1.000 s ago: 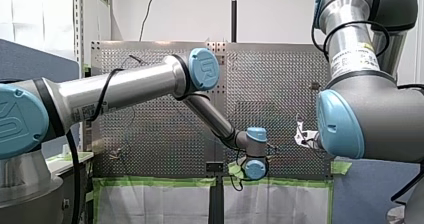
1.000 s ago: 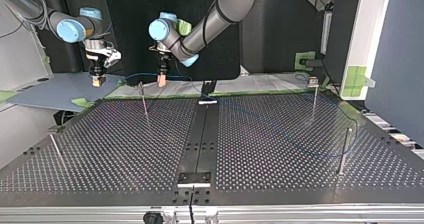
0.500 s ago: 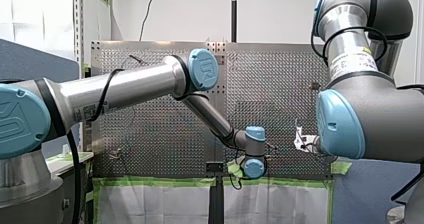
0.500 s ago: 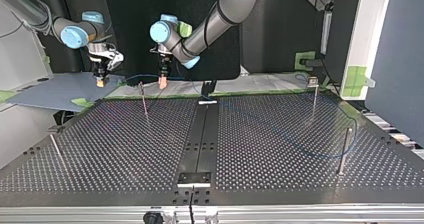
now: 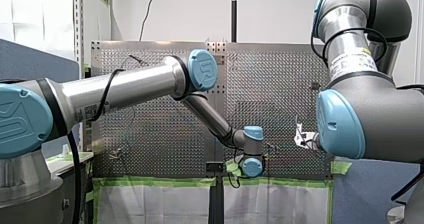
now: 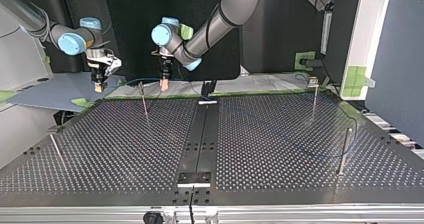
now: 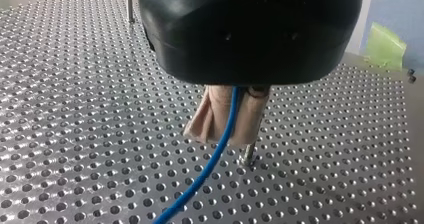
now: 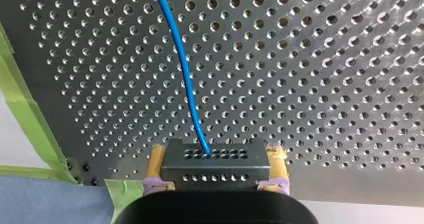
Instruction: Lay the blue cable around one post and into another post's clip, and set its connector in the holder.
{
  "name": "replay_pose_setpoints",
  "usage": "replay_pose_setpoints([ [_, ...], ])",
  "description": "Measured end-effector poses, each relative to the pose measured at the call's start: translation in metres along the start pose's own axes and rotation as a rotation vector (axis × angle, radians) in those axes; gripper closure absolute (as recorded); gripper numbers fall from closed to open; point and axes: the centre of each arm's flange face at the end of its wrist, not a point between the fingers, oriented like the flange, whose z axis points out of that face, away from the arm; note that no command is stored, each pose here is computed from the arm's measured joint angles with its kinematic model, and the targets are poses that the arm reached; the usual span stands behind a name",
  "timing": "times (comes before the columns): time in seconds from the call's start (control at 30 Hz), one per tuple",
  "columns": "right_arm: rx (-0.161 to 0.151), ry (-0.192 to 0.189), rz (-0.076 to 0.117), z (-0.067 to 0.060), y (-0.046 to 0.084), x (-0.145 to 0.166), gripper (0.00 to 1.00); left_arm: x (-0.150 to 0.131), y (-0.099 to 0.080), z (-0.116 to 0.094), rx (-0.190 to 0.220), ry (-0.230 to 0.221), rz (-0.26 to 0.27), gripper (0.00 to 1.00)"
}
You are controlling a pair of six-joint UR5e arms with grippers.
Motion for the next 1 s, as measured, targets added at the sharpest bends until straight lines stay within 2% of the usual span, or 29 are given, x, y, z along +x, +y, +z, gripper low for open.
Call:
replay_pose_setpoints([
  [0.6, -0.024, -0.026, 0.008, 0.000, 0.006, -0.010, 1.00, 0.002, 0.004, -0.002, 0.000, -0.004, 0.002, 1.00],
  [1.0, -0.030, -0.068, 0.014, 0.013, 0.010, -0.041, 1.00, -0.001, 0.004, 0.004, 0.005, -0.010, -0.003, 1.00],
])
